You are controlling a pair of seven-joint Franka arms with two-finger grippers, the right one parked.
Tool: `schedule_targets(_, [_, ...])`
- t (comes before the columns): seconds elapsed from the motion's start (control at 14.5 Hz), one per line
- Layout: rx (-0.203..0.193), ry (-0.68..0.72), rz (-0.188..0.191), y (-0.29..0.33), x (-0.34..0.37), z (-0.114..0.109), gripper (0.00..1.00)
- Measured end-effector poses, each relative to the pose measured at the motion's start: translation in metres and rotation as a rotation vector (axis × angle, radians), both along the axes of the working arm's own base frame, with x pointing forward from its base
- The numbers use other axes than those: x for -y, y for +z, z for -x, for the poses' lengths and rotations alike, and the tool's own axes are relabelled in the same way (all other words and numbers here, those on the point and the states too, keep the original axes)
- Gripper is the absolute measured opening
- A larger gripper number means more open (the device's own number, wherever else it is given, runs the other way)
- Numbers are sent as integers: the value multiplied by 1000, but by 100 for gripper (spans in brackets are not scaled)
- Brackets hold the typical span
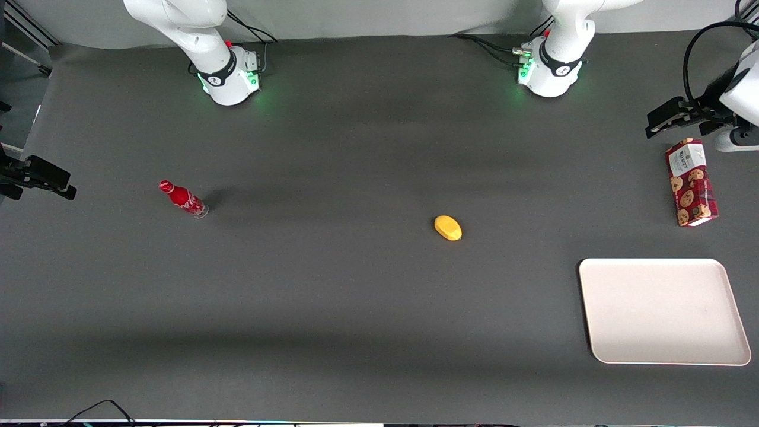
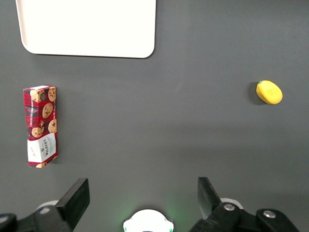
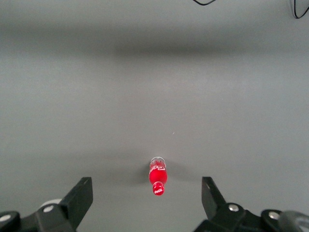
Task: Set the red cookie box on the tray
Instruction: 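Move the left gripper down over the upright red plaid cookie box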
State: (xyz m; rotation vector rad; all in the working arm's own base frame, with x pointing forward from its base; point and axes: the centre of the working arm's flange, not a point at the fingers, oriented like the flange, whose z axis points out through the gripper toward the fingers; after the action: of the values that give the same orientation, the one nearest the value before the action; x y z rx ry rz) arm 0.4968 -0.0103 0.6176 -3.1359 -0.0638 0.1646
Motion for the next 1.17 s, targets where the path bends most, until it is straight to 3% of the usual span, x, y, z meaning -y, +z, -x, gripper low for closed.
schedule_targets(0.41, [7,-6,-1,3,4,1,100])
schedule_targets(0.83, [-12,45,-6,3,1,3,100])
schedule_targets(1.17, [-9,83,3,23,-58,12,100])
